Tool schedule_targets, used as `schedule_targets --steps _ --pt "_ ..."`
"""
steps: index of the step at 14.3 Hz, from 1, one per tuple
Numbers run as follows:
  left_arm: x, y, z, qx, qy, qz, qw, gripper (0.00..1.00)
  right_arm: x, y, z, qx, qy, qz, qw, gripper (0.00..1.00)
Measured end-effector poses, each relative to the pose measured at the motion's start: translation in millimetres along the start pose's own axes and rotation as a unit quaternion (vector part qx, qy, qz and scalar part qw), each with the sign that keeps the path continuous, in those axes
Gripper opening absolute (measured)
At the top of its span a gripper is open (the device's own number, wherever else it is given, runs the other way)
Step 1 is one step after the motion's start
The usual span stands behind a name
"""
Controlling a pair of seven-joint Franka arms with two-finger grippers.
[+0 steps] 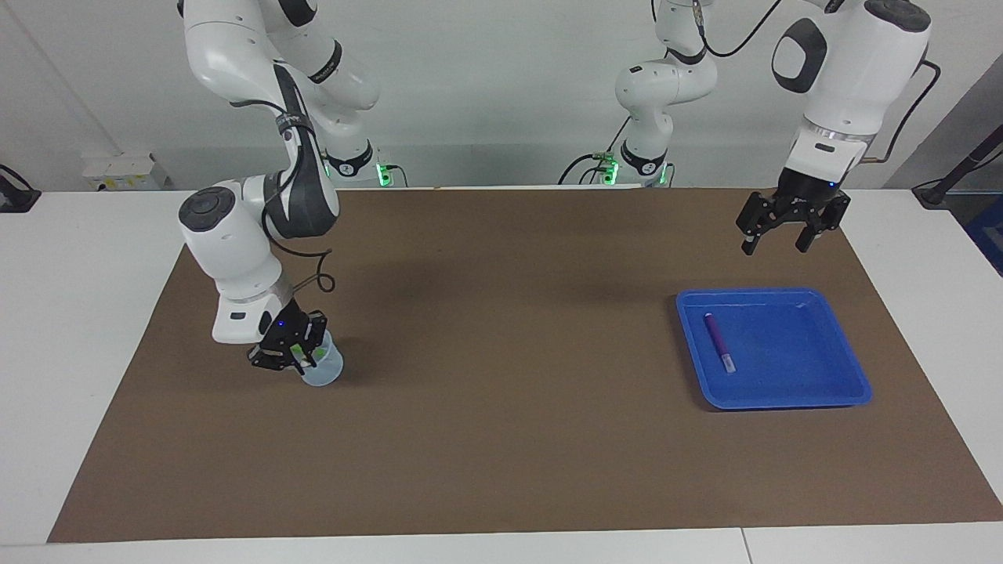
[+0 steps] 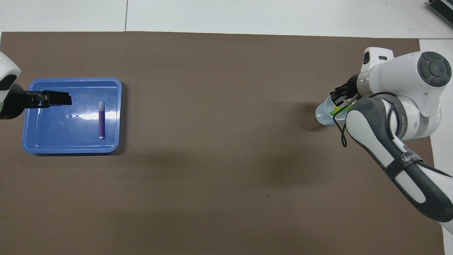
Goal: Right arm passes pens to left for tray arrangement
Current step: 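Grasp the yellow pen from the cup with the right gripper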
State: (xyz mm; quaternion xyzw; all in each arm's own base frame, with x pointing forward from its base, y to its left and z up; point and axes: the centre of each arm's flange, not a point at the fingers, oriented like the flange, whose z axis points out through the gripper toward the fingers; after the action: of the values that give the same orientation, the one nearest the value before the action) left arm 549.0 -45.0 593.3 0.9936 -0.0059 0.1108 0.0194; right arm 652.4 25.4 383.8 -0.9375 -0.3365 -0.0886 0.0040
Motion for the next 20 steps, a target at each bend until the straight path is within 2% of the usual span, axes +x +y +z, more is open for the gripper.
schedule_targets --steps 7,12,15,20 --pt "-2.7 2.4 6.1 0.0 -0.016 -0.003 1.0 1.0 7.1 0.9 -19.4 0.013 -0.021 -0.002 1.0 0.19" --pt "-9.7 3.1 10.7 0.004 -0.045 -0.072 0.996 1.0 40.8 -28.6 -60.0 0.021 -0.012 -0.035 0.999 0.19" --pt "-13.8 7.2 13.4 -0.025 -0.061 -0.125 0.99 1.0 64.4 -57.2 -92.7 0.025 -0.003 -0.057 0.998 0.19" --pt "-19.2 15.1 13.8 -0.058 -0.08 -0.223 0.97 1.0 91.1 -105.3 -125.3 0.029 0.013 -0.052 0.998 0.19"
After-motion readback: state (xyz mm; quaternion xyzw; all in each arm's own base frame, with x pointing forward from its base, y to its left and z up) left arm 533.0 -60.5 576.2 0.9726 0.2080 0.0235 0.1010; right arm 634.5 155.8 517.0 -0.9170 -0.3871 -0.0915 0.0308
